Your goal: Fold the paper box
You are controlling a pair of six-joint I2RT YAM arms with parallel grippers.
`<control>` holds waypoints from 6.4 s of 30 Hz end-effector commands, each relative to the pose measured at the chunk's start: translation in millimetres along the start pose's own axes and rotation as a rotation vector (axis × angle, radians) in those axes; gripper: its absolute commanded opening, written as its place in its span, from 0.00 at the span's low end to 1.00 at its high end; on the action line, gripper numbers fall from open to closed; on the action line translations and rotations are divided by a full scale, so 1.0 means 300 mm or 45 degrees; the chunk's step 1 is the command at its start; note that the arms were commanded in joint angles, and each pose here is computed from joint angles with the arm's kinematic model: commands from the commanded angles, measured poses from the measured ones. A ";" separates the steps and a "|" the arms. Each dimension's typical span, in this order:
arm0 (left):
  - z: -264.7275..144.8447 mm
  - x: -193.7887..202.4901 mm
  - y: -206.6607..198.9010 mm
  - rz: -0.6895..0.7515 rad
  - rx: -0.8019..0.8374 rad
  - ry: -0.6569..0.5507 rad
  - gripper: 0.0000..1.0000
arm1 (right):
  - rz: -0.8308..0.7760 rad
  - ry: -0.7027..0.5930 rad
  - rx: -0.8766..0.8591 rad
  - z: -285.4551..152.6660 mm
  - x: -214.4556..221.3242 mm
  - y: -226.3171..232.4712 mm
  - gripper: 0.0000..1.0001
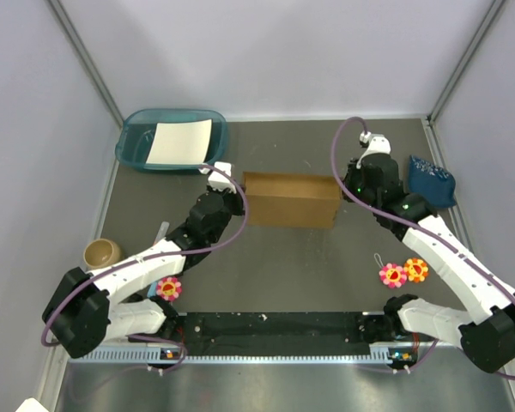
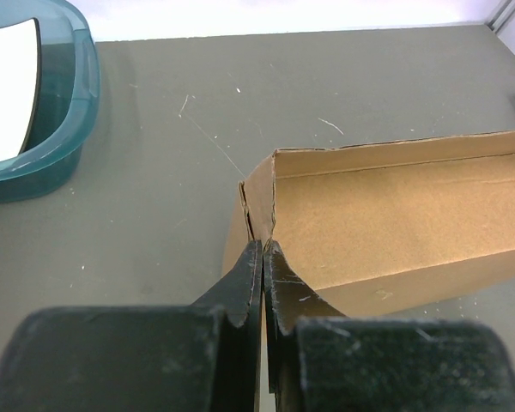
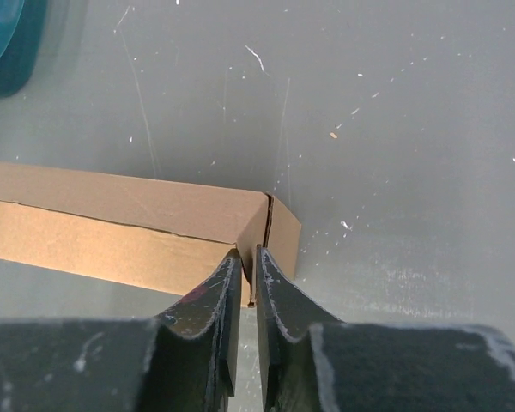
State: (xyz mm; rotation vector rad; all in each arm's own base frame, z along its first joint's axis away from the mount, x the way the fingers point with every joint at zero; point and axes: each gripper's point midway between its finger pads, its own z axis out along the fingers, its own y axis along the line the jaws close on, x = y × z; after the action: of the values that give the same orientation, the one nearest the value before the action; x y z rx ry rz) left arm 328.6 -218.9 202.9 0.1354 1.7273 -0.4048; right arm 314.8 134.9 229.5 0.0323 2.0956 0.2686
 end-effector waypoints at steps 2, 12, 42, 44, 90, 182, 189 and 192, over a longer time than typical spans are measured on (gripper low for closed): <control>-0.014 0.136 0.006 0.070 0.008 0.194 0.00 | 0.001 -0.069 -0.010 0.003 -0.041 0.015 0.06; -0.012 0.127 0.000 0.058 0.013 0.188 0.00 | 0.001 0.011 -0.006 0.022 0.072 -0.010 0.00; -0.096 -0.030 0.009 -0.040 0.019 0.019 0.43 | 0.021 0.110 0.062 0.042 0.189 -0.058 0.00; -0.110 -0.052 0.002 -0.055 0.043 -0.008 0.47 | 0.029 0.109 0.059 0.041 0.187 -0.055 0.00; -0.006 -0.167 -0.056 -0.150 0.139 -0.067 0.00 | 0.038 0.138 0.022 0.041 0.188 -0.031 0.00; 0.006 0.187 0.057 -0.116 -0.030 0.210 0.00 | 0.095 0.098 -0.018 0.060 0.197 -0.014 0.02; -0.010 0.089 0.052 -0.121 -0.041 0.157 0.33 | 0.092 0.090 0.000 0.065 0.186 -0.018 0.03; -0.029 0.026 0.052 -0.112 -0.045 0.120 0.43 | 0.091 0.083 0.006 0.066 0.166 -0.014 0.04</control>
State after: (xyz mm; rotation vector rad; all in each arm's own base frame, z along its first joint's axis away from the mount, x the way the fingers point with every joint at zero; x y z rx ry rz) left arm 333.6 -215.5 199.8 0.0211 1.7593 -0.5164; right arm 321.0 145.3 213.3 0.1284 2.0090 0.3875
